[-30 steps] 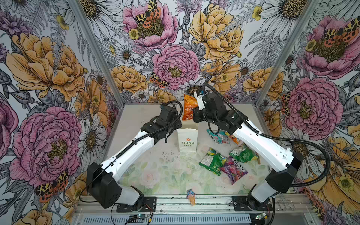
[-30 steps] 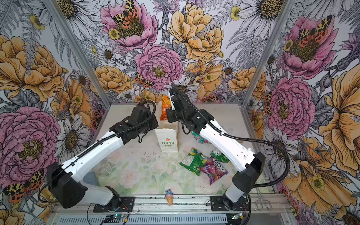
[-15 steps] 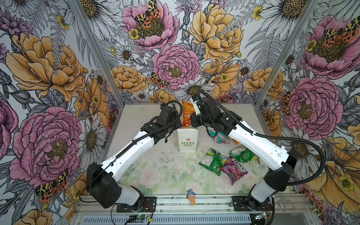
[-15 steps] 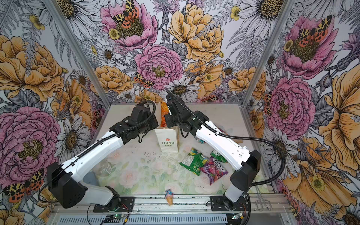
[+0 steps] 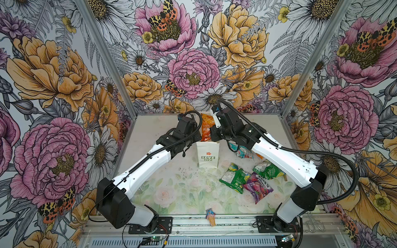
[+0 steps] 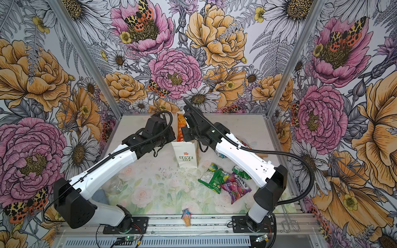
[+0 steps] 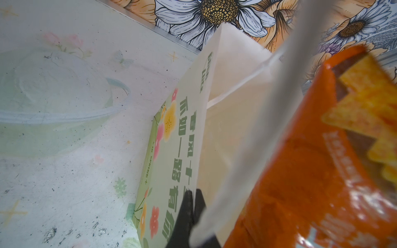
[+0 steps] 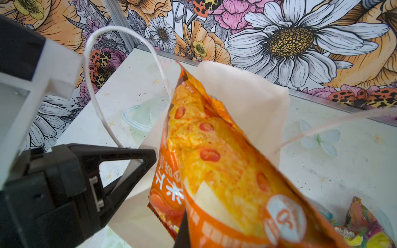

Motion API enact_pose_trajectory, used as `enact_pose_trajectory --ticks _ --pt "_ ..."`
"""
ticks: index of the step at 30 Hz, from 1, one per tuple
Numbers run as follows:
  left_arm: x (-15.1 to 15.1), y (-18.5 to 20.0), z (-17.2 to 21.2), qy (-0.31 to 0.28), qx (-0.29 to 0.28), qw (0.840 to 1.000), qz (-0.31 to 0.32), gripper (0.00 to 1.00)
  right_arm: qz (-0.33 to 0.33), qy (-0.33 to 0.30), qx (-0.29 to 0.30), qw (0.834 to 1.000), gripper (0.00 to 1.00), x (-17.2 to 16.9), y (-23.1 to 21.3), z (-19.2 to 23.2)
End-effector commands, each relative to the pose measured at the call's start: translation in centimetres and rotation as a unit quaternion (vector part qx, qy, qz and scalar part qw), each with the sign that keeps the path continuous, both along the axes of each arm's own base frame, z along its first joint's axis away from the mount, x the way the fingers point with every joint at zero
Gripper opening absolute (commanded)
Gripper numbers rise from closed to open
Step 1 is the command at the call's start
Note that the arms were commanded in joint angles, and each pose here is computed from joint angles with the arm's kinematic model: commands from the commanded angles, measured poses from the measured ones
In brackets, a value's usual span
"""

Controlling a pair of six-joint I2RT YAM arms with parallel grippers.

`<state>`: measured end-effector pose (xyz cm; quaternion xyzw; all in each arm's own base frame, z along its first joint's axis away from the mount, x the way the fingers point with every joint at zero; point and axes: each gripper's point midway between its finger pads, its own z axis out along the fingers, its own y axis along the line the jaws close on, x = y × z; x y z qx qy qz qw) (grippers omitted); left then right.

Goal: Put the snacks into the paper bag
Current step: 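Lower the orange chip bag into the paper bag and open the right gripper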

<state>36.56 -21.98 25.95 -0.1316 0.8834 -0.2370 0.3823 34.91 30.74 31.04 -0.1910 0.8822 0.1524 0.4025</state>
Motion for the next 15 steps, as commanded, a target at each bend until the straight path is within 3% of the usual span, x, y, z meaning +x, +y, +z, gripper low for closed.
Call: enact_pose_trajectory --ticks 1,5,10,15 --pt "-0.2 -0.8 -0.5 0.011 -0.008 1.000 -0.009 0.00 0.001 0.004 0.015 1.000 0.10 -0.5 0.2 0.4" --pt "-0.3 -0.7 -0.4 0.009 -0.009 1.000 -0.007 0.00 0.001 0.005 0.018 1.000 0.20 -0.6 0.3 0.6" --pt "-0.3 -0.6 -0.3 0.008 -0.009 1.000 -0.005 0.00 0.008 0.004 0.026 1.000 0.42 -0.9 0.4 1.0" --pt "-0.3 -0.5 -0.6 0.012 -0.009 1.000 -0.005 0.00 0.021 0.000 0.043 0.999 0.52 -1.7 0.3 2.3"
